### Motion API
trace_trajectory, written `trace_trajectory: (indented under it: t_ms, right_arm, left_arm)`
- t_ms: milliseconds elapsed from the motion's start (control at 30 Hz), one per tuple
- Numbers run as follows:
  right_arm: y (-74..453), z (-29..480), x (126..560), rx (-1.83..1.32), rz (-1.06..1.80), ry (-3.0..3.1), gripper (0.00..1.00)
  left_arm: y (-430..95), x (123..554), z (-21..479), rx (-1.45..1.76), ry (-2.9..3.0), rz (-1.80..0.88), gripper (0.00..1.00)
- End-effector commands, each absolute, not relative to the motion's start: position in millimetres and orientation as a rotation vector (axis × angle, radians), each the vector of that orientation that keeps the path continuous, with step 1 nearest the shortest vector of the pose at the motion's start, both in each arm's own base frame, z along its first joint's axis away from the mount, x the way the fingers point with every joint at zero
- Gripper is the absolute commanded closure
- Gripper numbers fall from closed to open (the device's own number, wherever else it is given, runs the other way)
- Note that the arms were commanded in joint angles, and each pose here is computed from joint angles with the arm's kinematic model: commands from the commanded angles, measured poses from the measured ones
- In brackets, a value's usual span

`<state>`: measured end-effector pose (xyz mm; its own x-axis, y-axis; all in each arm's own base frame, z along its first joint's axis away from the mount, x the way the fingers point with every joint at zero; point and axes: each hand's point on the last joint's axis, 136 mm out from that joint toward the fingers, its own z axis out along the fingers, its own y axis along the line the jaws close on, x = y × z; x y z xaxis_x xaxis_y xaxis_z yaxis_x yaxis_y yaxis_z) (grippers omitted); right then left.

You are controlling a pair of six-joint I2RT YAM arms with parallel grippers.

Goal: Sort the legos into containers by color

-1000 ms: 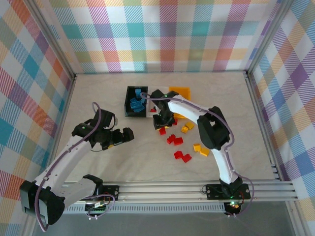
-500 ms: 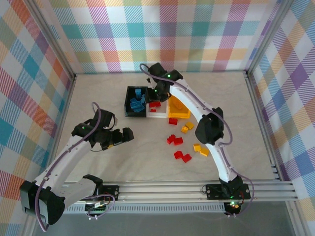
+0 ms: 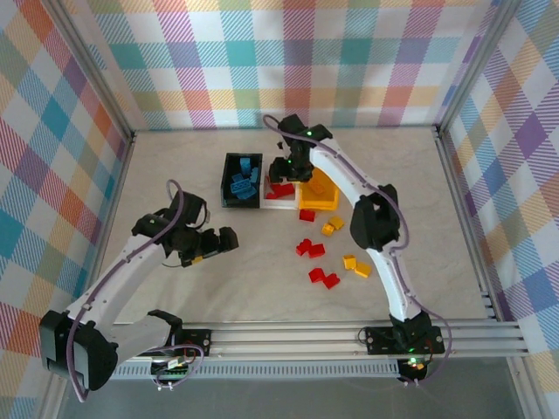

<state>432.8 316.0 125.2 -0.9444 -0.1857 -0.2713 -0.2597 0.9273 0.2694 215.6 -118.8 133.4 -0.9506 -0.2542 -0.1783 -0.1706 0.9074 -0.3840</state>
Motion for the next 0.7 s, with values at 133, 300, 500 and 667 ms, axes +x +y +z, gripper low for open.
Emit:
trace_trajectory:
  t_ms: [133, 300, 500, 667]
  right_arm:
    - [265.1, 137.3, 353.9, -0.239, 0.381, 2.86, 0.34]
    - [249.8, 101.8, 301.2, -0.292, 0.385, 3.026, 0.34]
    - [236.1, 68.2, 259.4, -0.331, 0.344, 3.117, 0.33]
    - [238.6, 53.4, 252.3, -0.299, 0.338, 3.157, 0.32]
  left_arm:
    - [-145.7, 239.3, 141.6, -0.223, 2.801, -0.636, 0.0]
    - [-163.7, 240.7, 137.7, -0.129, 2.829, -0.639, 0.0]
    - [-168.5, 239.8, 134.7, -0.12, 2.832, -0.653, 0.0]
    - [-164.0, 232.1, 132.4, -0.123, 2.84, -0.643, 0.0]
